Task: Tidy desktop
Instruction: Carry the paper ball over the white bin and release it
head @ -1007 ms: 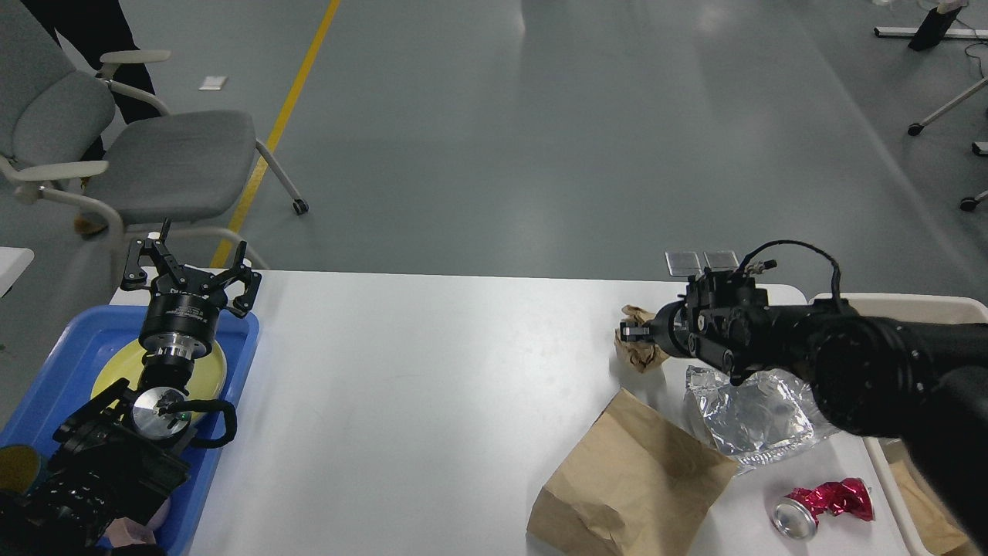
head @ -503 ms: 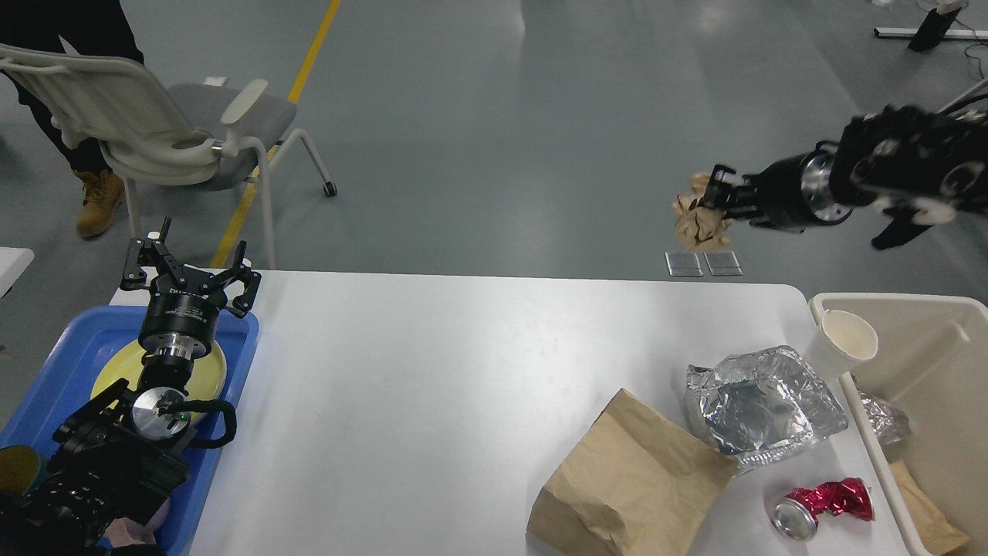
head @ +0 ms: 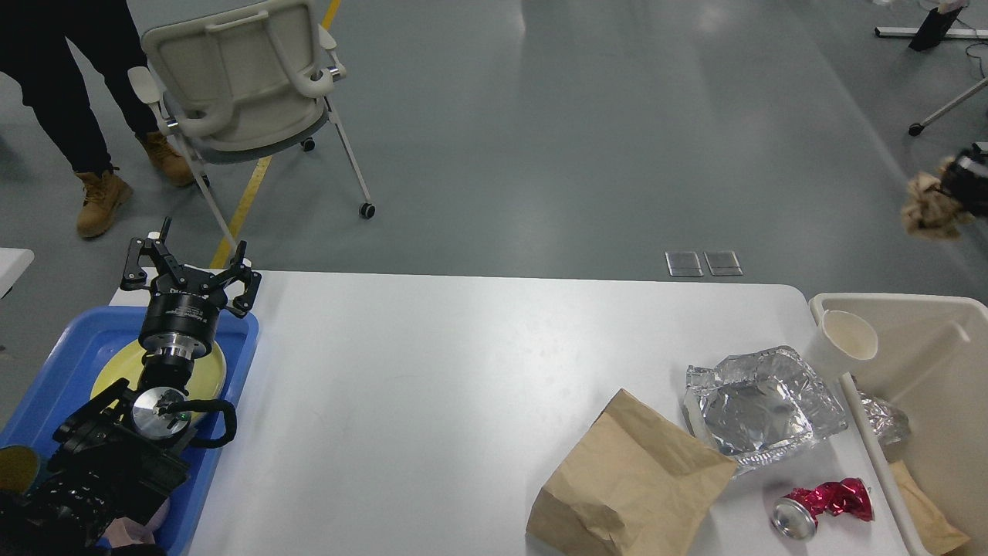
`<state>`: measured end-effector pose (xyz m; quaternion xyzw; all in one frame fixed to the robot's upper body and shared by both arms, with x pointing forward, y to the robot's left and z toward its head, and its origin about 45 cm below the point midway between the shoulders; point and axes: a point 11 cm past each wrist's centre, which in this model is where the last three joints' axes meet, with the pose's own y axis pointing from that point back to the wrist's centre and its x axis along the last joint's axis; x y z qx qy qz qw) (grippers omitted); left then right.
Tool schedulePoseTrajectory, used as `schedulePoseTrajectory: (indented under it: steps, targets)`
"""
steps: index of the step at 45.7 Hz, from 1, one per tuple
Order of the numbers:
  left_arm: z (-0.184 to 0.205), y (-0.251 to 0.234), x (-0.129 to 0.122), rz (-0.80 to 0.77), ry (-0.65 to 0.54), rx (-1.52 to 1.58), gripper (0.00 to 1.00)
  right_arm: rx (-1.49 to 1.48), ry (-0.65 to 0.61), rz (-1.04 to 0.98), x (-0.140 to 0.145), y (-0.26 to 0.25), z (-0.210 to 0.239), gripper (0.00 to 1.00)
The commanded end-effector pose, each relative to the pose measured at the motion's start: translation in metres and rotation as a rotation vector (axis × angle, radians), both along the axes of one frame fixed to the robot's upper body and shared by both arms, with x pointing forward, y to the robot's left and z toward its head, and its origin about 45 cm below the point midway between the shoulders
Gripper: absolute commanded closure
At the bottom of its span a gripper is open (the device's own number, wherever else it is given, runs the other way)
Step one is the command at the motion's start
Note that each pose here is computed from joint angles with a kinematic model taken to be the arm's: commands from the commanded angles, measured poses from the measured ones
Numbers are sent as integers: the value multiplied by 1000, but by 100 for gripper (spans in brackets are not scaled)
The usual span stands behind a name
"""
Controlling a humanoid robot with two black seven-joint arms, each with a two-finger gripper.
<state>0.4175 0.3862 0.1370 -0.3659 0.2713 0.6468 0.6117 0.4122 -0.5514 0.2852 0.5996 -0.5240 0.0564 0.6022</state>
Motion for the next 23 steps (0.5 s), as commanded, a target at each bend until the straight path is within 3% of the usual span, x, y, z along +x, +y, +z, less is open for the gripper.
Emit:
schedulePoseTrajectory:
  steps: [1,4,5,6,8,10,11,23]
  targets:
    - [0,0,0,0,0,0,4,-130,78,-90,-52,-44,-64,100]
    - [0,1,0,1,0,1,4,-173,114,-116,-76,-57,-88,100]
    - [0,0,0,0,0,0,4,-186,122,-124,-83,-60,-95,92]
    - [0,0,0,0,0,0,4,-196,135,-129,-91,-62,-103,81]
    - [0,0,0,0,0,0,4,-219,147,-145,-105,-70,-115,49]
    - [0,0,0,0,0,0,4,-237,126,-158,-109,-74,-119,4]
    - [0,0,0,1,-1,0,4,-234,117,-164,-109,-74,-120,0]
    - [0,0,0,0,0,0,4,-196,134,-182,-121,-70,-139,0]
